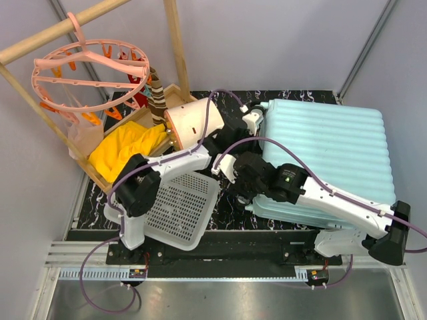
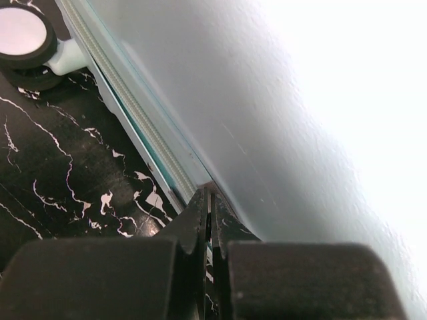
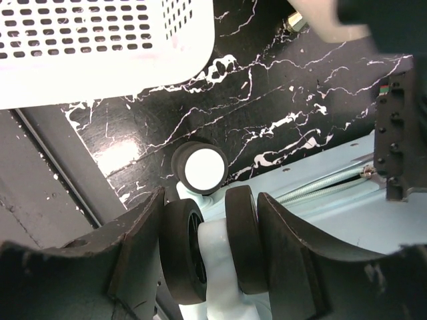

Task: Open, take out, and arrange the luggage
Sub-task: Unzip the luggage at the center of the board.

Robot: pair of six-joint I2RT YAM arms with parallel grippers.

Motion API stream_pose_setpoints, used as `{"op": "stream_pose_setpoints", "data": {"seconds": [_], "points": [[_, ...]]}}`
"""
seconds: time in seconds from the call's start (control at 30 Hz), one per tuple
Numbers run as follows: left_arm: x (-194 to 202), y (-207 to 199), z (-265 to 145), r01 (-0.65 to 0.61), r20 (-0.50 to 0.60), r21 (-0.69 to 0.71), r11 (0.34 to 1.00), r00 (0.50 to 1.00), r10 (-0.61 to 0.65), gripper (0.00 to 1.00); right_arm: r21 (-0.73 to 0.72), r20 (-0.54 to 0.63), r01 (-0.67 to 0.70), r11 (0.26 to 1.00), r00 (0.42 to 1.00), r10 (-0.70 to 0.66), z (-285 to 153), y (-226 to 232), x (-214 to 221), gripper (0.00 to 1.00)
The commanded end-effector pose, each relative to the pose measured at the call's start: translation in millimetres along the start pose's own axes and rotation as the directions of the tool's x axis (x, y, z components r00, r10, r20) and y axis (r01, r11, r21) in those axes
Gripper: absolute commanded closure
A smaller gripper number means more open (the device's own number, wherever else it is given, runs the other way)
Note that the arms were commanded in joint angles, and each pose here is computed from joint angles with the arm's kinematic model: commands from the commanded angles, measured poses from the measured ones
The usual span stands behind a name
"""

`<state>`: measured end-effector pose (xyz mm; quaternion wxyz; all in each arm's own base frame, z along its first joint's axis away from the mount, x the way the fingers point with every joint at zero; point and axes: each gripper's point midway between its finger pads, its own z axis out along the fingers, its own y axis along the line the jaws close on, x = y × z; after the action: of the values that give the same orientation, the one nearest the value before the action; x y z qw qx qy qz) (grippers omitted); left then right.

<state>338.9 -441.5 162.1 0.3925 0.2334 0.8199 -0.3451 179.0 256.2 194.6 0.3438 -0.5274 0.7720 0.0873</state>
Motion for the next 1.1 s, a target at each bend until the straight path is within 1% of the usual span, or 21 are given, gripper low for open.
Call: {"op": "stream_pose_setpoints", "data": {"seconds": [0.0,0.13,0.23,0.27,0.3,0.33,0.37,0.4,0.43,0.47,0.5,0.53,0.63,0.77,0.93,1.07], "points": [[-91,57,15,0.003,0.286,-0.173,0.985,0.957,0.047,1.0,-0.241,0.013,-0.114,0.964,0.993,0.121,-23,63,1,1.0],[-96,66,24,0.002,0.301,-0.189,0.982,0.952,0.056,1.0,-0.245,0.027,-0.116,0.963,0.992,0.127,-23,65,-1,1.0],[-98,71,22,0.008,0.318,-0.216,0.976,0.946,0.062,1.0,-0.24,0.034,-0.123,0.963,0.99,0.135,-25,64,-1,1.0],[-103,69,17,0.008,0.334,-0.216,0.976,0.94,0.066,1.0,-0.235,0.04,-0.123,0.964,0.99,0.136,-27,63,-1,1.0],[-93,72,15,0.007,0.324,-0.219,0.976,0.944,0.066,1.0,-0.234,0.046,-0.126,0.964,0.989,0.141,-28,63,-1,1.0],[-98,67,11,-0.005,0.355,-0.198,0.98,0.932,0.077,1.0,-0.228,0.05,-0.13,0.965,0.988,0.144,-29,62,-1,1.0],[-108,62,-1,-0.03,0.385,-0.189,0.982,0.918,0.102,1.0,-0.212,0.06,-0.132,0.968,0.987,0.148,-31,58,-1,1.0],[-90,66,-2,-0.039,0.363,-0.191,0.981,0.926,0.108,1.0,-0.209,0.062,-0.136,0.968,0.986,0.152,-33,58,-1,1.0],[-94,64,-8,-0.044,0.397,-0.187,0.981,0.91,0.117,1.0,-0.2,0.072,-0.137,0.97,0.986,0.154,-35,55,-2,1.0],[-94,65,-14,-0.051,0.408,-0.194,0.98,0.904,0.128,1.0,-0.161,0.087,-0.145,0.976,0.983,0.16,-38,48,-2,1.0],[-86,69,-20,-0.049,0.407,-0.21,0.976,0.904,0.133,1.0,-0.143,0.096,-0.15,0.978,0.982,0.164,-40,44,-4,1.0],[-87,69,-23,-0.053,0.417,-0.214,0.975,0.898,0.14,1.0,-0.128,0.105,-0.152,0.98,0.98,0.166,-41,40,-5,1.0],[-81,74,-23,-0.066,0.399,-0.233,0.97,0.904,0.157,1.0,-0.083,0.145,-0.153,0.985,0.976,0.164,-48,30,-11,1.0],[-80,76,-12,-0.083,0.383,-0.236,0.968,0.908,0.171,1.0,-0.072,0.185,-0.156,0.985,0.968,0.167,-55,24,-21,1.0],[-95,87,-10,-0.06,0.417,-0.302,0.952,0.889,0.188,1.0,-0.081,0.214,-0.166,0.983,0.96,0.18,-58,24,-29,1.0],[-109,88,-13,-0.046,0.455,-0.309,0.95,0.87,0.191,1.0,-0.091,0.218,-0.169,0.981,0.958,0.185,-54,27,-32,1.0]]}}
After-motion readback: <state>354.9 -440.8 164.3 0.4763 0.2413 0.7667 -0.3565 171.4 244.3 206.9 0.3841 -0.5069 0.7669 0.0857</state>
